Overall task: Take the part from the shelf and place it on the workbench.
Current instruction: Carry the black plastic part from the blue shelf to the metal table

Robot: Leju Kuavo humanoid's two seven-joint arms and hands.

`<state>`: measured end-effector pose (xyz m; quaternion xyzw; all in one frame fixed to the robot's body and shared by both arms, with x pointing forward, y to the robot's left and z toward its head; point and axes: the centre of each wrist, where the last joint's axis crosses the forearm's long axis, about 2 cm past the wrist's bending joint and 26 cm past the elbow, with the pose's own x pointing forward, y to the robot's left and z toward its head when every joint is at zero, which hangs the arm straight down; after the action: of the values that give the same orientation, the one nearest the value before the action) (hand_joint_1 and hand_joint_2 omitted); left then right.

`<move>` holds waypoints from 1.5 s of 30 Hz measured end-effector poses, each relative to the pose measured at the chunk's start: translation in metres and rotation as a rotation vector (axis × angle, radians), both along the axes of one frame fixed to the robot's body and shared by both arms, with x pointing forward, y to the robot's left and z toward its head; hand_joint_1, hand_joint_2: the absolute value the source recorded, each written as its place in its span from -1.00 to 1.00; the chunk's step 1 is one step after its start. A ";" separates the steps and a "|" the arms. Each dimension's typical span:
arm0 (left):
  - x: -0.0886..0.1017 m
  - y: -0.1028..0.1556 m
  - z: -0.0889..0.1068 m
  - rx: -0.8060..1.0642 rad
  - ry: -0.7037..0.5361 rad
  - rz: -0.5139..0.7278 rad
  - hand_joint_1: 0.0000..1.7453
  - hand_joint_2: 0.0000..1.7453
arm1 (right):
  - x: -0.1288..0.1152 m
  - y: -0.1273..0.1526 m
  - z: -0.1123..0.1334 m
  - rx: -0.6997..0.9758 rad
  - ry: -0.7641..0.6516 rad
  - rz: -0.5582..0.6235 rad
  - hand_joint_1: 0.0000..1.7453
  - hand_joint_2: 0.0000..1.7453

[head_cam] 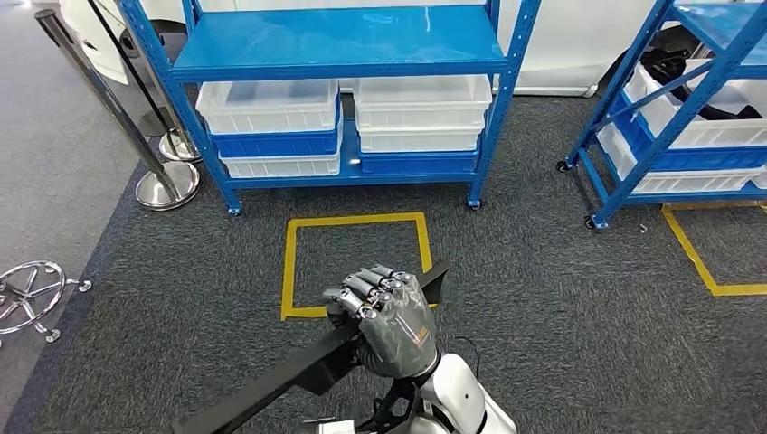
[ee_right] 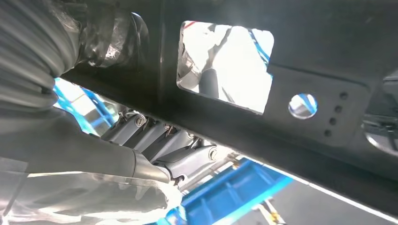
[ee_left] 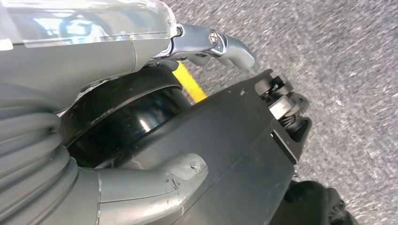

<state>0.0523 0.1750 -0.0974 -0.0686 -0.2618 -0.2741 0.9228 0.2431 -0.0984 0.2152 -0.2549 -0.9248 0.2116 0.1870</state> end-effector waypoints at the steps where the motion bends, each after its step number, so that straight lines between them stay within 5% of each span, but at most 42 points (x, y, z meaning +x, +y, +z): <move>1: 0.000 0.000 0.000 0.000 -0.003 0.003 -1.00 1.00 | 0.000 0.001 -0.001 0.005 0.013 0.004 1.00 1.00; 15: -0.012 -0.001 -0.001 -0.005 0.017 0.006 -1.00 1.00 | -0.001 0.000 -0.004 -0.039 0.004 0.038 1.00 1.00; 33: -0.003 0.003 -0.001 -0.020 -0.033 0.004 -1.00 1.00 | 0.000 -0.004 -0.007 -0.109 -0.027 0.054 1.00 1.00; 45: -0.010 0.002 -0.002 -0.020 -0.024 -0.027 -1.00 1.00 | -0.003 -0.008 -0.006 -0.209 -0.131 -0.011 1.00 1.00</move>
<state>0.0423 0.1769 -0.0990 -0.0782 -0.2748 -0.2846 0.9151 0.2397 -0.1060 0.2095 -0.2913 -0.9065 0.2887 0.0997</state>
